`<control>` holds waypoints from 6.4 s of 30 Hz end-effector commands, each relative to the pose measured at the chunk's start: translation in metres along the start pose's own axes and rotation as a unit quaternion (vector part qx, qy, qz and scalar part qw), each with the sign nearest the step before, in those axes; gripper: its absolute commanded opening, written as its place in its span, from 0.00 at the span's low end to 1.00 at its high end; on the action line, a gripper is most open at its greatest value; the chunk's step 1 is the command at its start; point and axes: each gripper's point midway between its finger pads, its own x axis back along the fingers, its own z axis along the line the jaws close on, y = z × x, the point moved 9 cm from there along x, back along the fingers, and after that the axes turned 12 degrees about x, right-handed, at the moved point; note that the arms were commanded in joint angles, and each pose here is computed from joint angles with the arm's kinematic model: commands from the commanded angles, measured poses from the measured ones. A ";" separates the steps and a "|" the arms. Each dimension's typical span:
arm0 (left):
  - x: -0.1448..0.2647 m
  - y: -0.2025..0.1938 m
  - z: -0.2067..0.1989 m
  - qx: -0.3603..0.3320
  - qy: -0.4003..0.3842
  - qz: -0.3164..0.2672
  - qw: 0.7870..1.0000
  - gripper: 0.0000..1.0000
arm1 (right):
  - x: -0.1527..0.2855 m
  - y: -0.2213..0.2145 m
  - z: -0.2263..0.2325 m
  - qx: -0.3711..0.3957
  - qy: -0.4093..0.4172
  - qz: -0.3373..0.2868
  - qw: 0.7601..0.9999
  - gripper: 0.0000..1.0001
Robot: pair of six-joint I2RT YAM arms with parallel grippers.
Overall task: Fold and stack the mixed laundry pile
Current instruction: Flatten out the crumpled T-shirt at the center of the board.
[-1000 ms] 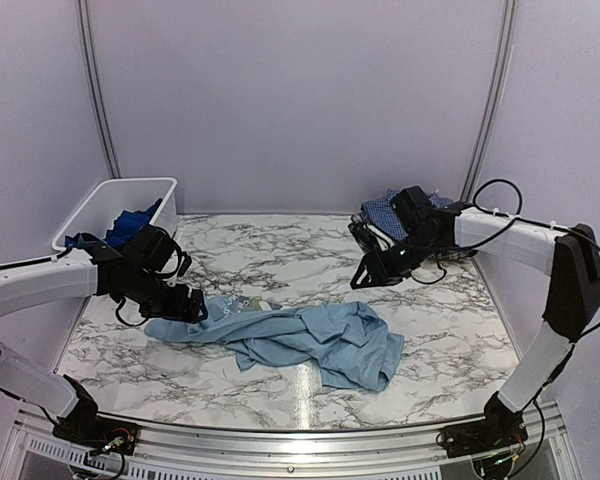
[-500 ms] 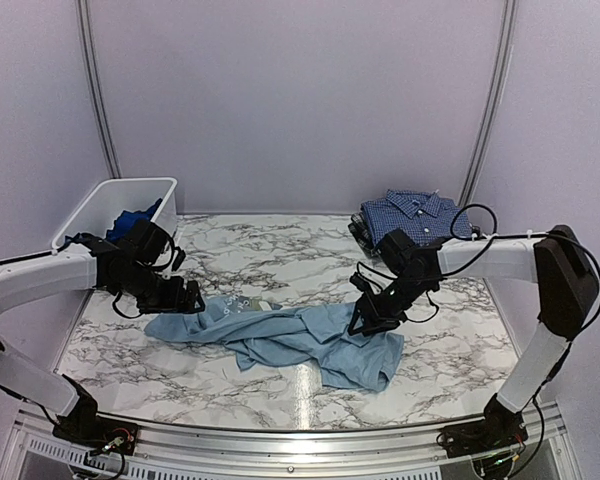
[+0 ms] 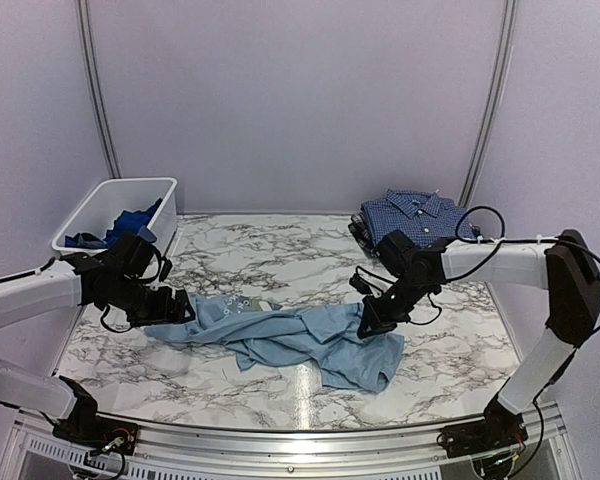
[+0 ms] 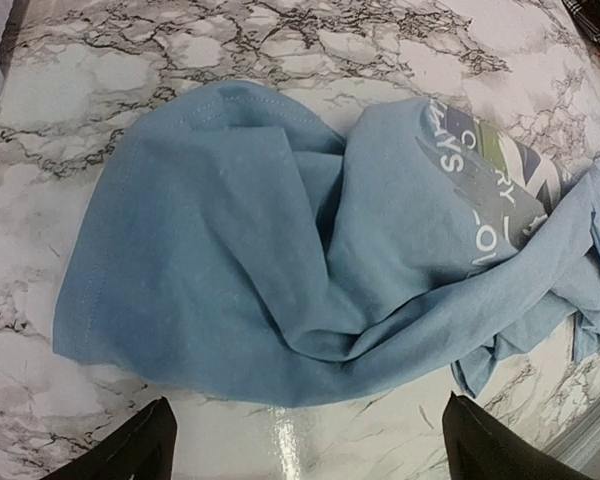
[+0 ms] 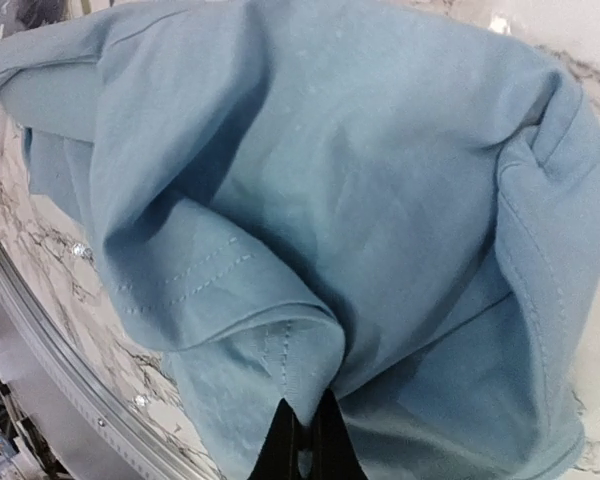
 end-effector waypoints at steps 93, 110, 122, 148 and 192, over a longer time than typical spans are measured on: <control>-0.053 -0.005 0.052 0.287 0.161 -0.023 0.944 0.00 | 0.154 0.019 -0.025 -0.040 -0.161 -0.195 0.967 0.00; 0.119 0.134 -0.084 0.180 -0.135 -0.247 0.942 0.00 | 0.297 0.083 -0.020 0.022 -0.252 -0.380 0.890 0.00; 0.229 0.176 -0.141 0.100 -0.257 -0.342 0.898 0.00 | 0.399 0.109 0.026 0.101 -0.286 -0.501 0.811 0.00; 0.440 0.056 -0.132 0.015 -0.504 -0.408 0.761 0.00 | 0.523 -0.073 0.197 0.296 -0.124 -0.691 0.648 0.00; -0.013 0.138 -0.116 -0.037 0.017 -0.124 0.992 0.99 | 0.156 0.115 -0.087 0.029 -0.144 -0.264 0.953 0.76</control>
